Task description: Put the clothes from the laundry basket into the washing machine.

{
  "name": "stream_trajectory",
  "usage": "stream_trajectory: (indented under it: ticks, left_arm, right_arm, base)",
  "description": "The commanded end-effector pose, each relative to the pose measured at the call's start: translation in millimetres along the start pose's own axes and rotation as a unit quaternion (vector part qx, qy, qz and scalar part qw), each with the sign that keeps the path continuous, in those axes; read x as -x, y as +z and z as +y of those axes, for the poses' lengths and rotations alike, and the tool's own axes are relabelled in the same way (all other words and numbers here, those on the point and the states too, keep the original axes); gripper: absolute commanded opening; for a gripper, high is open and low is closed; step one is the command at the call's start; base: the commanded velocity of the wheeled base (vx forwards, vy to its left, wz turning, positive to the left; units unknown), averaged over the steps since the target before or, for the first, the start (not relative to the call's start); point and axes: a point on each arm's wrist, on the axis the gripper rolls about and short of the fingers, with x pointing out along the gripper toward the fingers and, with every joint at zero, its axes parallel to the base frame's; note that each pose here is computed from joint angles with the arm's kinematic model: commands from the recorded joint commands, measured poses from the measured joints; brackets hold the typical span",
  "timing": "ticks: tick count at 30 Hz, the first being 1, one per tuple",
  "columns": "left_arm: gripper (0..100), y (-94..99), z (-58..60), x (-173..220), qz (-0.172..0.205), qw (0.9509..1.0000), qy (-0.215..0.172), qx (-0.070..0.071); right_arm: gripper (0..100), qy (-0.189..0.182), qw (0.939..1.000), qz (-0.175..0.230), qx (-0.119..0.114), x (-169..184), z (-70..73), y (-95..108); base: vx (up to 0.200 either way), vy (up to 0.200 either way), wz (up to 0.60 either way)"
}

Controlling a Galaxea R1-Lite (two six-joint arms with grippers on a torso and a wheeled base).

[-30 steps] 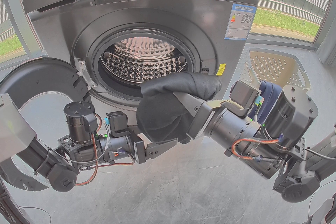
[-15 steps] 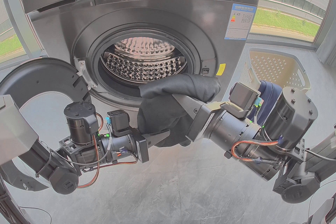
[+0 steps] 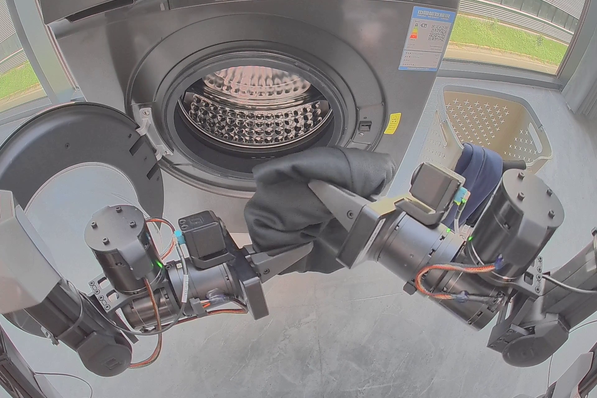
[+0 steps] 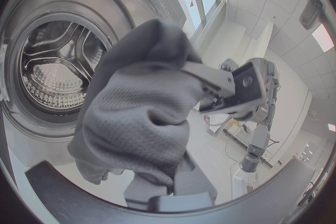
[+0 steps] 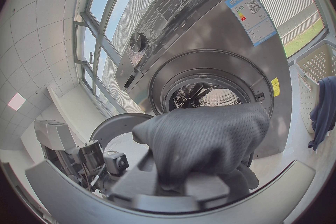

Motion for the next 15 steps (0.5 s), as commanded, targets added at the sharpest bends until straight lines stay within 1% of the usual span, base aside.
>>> stream_trajectory:
  ticks: [1,3,4,6,7,8,10,12,13,15]
  left_arm:
    - [0,10.6,-5.6,5,-0.024,0.9997,-0.007,-0.002]
    - [0,18.7,-6.1,7,-0.041,0.9991,-0.007,0.001]
    - [0,22.9,-6.4,6,-0.049,0.9987,-0.007,0.0]
    - [0,26.6,-5.6,6,-0.058,0.9983,0.0,0.0]
    - [0,29.4,-5.1,5,-0.067,0.9977,0.01,-0.002]
    - [0,34.0,-3.9,2,-0.08,0.9965,0.024,-0.003]
    - [0,36.8,-2.8,0,-0.088,0.9956,0.033,-0.003]
    - [0,43.4,-0.5,-5,-0.106,0.9931,0.049,-0.002]
    - [0,44.8,-0.4,-6,-0.11,0.9927,0.05,-0.002]
    - [0,53.0,0.7,-10,-0.128,0.9902,0.056,-0.004]
  right_arm:
    - [100,-0.007,0.9997,0.025,0.005,7,-5.0,-9]
    - [100,-0.012,0.9991,0.039,0.012,12,-8.1,-15]
    - [100,-0.014,0.9987,0.047,0.016,14,-9.6,-18]
    - [100,-0.017,0.9981,0.056,0.021,18,-11.3,-21]
    - [100,-0.018,0.9976,0.063,0.024,20,-12.6,-24]
    - [100,-0.021,0.9969,0.07,0.03,23,-14.2,-26]
    - [100,-0.022,0.9966,0.073,0.033,25,-15.0,-28]
    - [100,-0.024,0.9957,0.081,0.039,29,-17.1,-31]
    - [100,-0.026,0.9955,0.082,0.04,30,-18.0,-32]
    - [100,-0.029,0.9943,0.092,0.047,34,-20.3,-35]
  base:
    - [0.0,0.0,0.0]
    - [0.0,0.0,0.0]
    - [0.0,0.0,0.0]
    - [0.0,0.0,0.0]
    - [0.0,0.0,0.0]
    - [0.0,0.0,0.0]
    - [0.0,0.0,0.0]
    - [0.0,0.0,0.0]
    - [0.0,0.0,0.0]
    - [0.0,0.0,0.0]
